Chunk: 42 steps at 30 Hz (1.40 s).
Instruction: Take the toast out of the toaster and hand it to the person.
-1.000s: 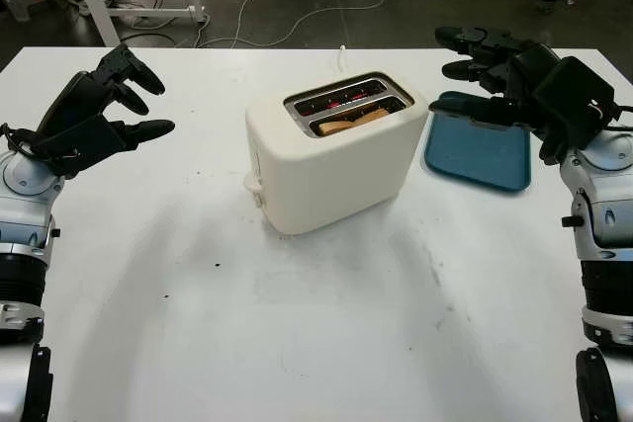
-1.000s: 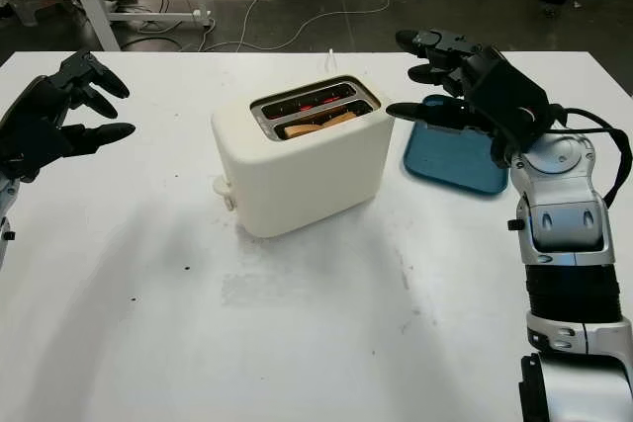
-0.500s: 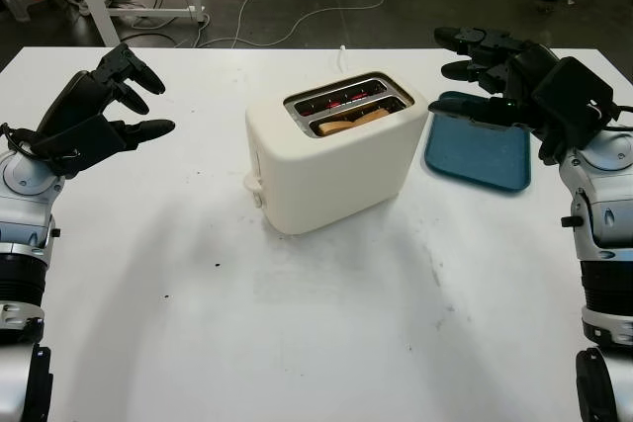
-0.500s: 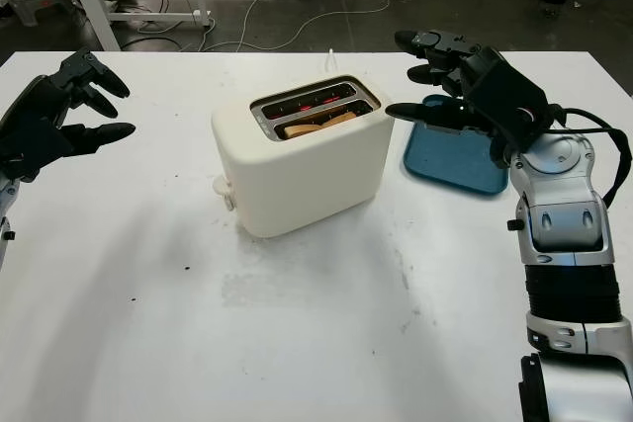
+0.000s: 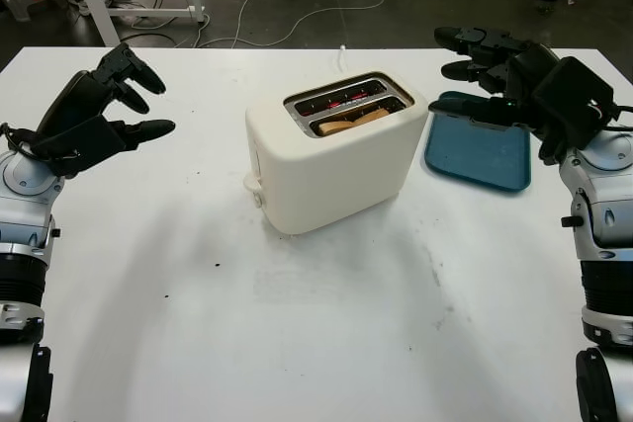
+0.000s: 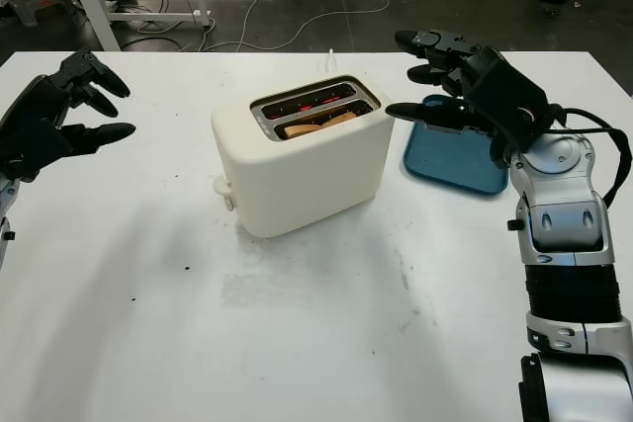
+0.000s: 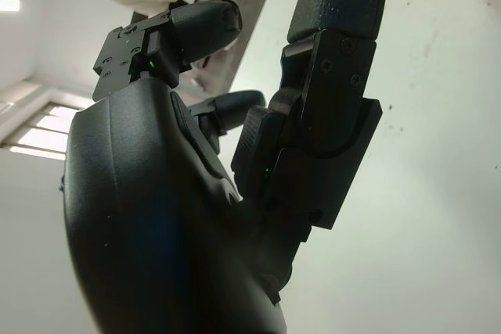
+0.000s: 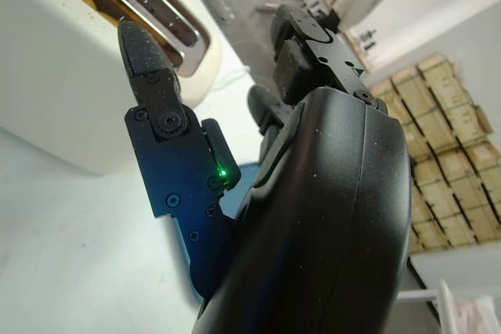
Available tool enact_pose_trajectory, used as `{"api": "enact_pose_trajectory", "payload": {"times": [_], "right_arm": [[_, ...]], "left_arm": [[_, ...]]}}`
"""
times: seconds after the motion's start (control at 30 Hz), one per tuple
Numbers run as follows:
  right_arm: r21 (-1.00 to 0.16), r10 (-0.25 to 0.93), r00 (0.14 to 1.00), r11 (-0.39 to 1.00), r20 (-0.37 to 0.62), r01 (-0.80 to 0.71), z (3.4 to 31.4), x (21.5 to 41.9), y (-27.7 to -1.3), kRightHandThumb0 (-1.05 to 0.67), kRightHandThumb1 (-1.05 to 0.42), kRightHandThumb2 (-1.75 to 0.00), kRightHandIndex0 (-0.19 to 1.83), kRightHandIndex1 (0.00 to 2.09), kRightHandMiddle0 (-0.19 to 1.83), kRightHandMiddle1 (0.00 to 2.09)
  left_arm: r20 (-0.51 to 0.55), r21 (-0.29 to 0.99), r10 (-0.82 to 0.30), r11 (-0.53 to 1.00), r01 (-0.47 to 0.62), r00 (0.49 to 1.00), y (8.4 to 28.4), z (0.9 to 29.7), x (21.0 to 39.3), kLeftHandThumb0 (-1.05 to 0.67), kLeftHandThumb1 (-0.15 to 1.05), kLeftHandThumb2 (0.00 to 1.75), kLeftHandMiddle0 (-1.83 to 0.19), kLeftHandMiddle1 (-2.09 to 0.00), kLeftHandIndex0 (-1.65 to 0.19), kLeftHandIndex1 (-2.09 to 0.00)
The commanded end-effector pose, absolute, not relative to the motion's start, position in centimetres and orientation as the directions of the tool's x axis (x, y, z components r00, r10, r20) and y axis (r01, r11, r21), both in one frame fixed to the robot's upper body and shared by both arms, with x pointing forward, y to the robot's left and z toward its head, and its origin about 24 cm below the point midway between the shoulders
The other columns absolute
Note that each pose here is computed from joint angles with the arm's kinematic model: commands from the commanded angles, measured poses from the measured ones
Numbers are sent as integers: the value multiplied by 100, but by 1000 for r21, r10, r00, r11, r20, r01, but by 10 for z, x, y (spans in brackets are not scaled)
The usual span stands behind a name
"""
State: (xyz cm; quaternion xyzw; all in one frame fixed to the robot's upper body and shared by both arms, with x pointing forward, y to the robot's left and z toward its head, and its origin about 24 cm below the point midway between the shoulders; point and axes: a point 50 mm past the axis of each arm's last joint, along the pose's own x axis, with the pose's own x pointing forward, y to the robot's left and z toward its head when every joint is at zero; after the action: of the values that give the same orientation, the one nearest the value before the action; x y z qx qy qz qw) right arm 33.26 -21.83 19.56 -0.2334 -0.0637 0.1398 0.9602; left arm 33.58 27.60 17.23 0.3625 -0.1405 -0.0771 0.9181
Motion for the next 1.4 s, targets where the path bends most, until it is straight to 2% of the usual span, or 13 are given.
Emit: {"api": "enact_pose_trajectory", "payload": {"times": [0.0,0.8,1.37], "right_arm": [[-476,303,949,849,87,-228,203,332,-217,-40,-77,0,0,83,42,1],[-474,294,952,852,81,-223,203,332,-216,-46,-76,0,1,82,42,1],[-473,293,952,853,85,-220,204,333,-217,-38,-74,0,1,83,43,1]], "left_arm": [[231,684,-260,728,33,938,272,178,338,-105,92,24,-7,-175,0,-174],[234,680,-253,733,28,939,272,178,338,-105,92,25,-7,-175,0,-174],[237,685,-264,728,32,935,272,180,338,-105,92,25,-6,-175,0,-172]]}}
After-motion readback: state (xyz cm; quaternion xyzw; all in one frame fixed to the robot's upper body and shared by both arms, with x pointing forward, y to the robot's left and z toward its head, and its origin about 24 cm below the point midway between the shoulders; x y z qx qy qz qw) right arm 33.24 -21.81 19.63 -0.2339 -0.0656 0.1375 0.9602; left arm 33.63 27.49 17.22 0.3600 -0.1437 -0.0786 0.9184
